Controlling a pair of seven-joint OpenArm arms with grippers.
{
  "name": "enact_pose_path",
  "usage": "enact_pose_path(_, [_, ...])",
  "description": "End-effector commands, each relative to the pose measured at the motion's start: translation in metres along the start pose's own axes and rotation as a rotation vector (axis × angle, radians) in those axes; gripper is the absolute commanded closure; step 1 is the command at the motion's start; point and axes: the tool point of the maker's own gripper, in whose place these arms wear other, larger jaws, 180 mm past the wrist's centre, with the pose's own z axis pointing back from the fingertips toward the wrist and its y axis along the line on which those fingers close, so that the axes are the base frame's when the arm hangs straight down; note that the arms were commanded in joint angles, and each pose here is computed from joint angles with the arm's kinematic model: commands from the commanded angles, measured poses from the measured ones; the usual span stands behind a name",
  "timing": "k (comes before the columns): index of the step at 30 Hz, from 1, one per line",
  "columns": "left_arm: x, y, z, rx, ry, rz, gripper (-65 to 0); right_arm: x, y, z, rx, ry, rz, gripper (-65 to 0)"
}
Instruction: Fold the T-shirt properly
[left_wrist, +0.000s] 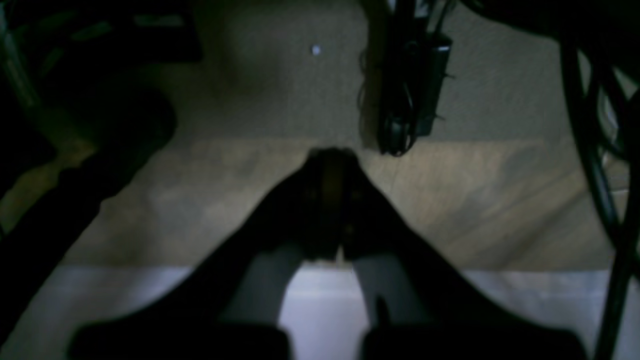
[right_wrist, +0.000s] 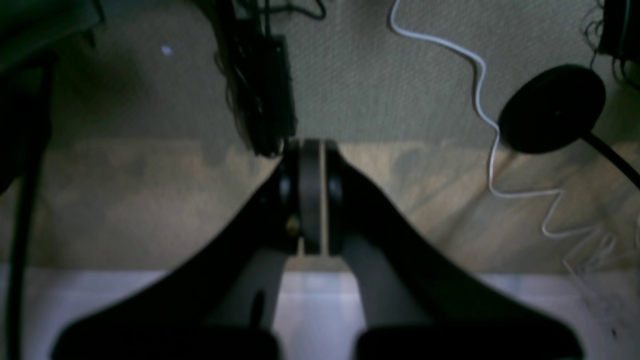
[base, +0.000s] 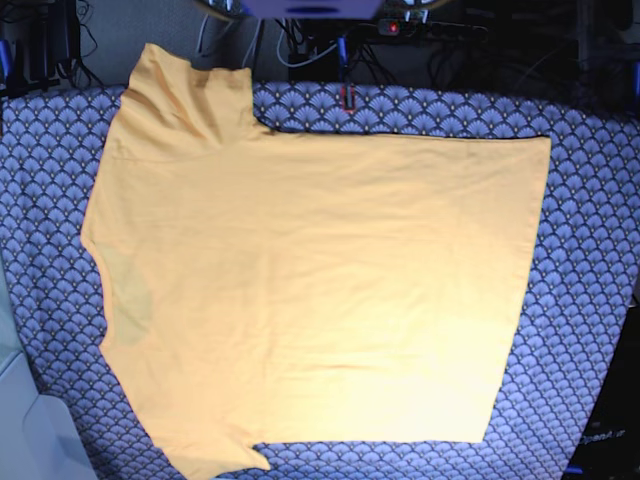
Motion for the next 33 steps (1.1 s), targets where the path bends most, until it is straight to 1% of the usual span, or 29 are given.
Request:
enact_pose_path(1, [-0.011,0.008,0.003,0.017,0.000,-0.004,0.0,-0.012,0.000,0.004,0.007,-0.003,0.003,0.0])
enact_pose_path(2, [-0.017,0.008,0.005,0.013,-0.012,-0.004,0.0,-0.016,-0.005,0.007,0.001,-0.030,0.007,0.0])
enact_pose_path(4, [-0.029,0.003,0.009,-0.032,-0.032,0.013,0.0,-0.024,-0.012,0.014,-0.006,-0.078,0.021,0.0])
enact_pose_path(6, [-0.038,0.006,0.015,-0.083,-0.059,0.044,0.0,-0.030,-0.013,0.024,-0.002,-0.146,0.039,0.0])
enact_pose_path(9, [-0.045,0.004,0.023,-0.119,-0.107,0.142,0.0,-0.039,-0.023,0.041,-0.012,-0.253,0.046,0.0])
enact_pose_path(10, [-0.049,0.011,0.026,-0.111,-0.123,0.175,0.0,-0.041,-0.024,0.048,-0.015,-0.290,0.045,0.0])
enact_pose_path(12, [-0.052,0.033,0.032,-0.080,-0.170,0.205,0.0,-0.043,-0.027,0.059,-0.018,-0.354,0.048,0.0])
enact_pose_path(16, [-0.054,0.040,0.046,-0.064,-0.279,0.235,0.0,-0.044,-0.037,0.083,-0.029,-0.479,0.060,0.0])
enact_pose_path(21, [-0.057,0.049,0.077,-0.021,-0.474,0.247,0.0,-0.043,-0.042,0.125,-0.030,-0.681,0.080,0.0])
enact_pose_path(24, [-0.061,0.046,0.095,0.002,-0.571,0.277,0.0,-0.044,-0.043,0.130,-0.029,-0.698,0.081,0.0])
enact_pose_path(26, [-0.067,0.055,0.111,0.052,-0.642,0.320,0.0,-0.042,-0.042,0.140,-0.027,-0.738,0.084,0.0])
enact_pose_path(29, [-0.071,0.067,0.136,0.113,-0.750,0.342,0.0,-0.027,-0.040,0.160,-0.018,-0.842,0.092,0.0])
enact_pose_path(33, [-0.081,0.065,0.139,0.114,-0.732,0.351,0.0,-0.006,-0.035,0.200,-0.005,-0.977,0.100,0.0])
